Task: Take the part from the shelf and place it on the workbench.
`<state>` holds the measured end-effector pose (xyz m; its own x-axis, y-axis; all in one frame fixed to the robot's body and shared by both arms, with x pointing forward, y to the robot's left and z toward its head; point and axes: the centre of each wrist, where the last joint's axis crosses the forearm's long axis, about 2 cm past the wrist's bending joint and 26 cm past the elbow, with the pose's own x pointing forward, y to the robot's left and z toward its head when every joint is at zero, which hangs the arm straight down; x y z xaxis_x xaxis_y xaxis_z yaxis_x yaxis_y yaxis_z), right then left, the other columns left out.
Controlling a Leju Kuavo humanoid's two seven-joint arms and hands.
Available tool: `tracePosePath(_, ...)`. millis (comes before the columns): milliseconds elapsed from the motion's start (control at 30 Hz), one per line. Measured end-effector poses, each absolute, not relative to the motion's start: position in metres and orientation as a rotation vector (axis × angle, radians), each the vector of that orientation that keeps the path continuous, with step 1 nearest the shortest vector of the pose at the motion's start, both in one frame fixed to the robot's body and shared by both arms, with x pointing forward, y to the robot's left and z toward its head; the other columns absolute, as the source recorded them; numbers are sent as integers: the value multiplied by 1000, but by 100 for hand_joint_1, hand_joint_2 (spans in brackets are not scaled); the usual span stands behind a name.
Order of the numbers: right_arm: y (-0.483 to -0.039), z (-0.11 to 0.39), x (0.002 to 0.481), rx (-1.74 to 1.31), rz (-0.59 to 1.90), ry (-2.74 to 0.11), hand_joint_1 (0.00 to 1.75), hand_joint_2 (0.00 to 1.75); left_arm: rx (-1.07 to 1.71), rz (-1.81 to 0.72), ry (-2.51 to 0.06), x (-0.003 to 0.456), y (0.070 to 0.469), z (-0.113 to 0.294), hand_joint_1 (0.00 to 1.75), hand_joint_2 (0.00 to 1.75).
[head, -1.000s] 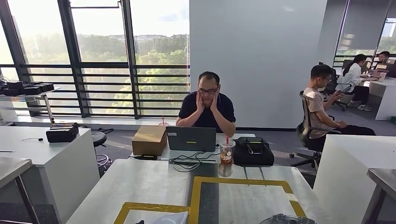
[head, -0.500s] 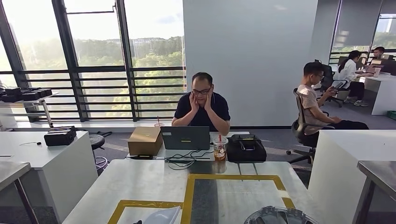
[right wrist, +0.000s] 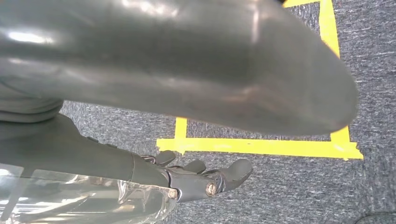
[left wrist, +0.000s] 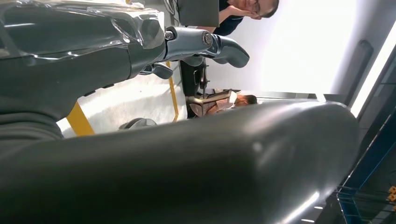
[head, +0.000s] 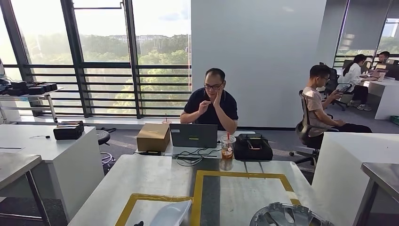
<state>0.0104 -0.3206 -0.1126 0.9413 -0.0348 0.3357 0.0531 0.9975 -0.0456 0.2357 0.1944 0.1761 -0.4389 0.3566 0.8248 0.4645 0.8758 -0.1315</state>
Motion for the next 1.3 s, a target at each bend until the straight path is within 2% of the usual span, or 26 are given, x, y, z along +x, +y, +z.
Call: tracePosePath(1300,-321,-112,11,-55,-35,-341,0,0,-598,-136,-2082,237,196,178,0,0)
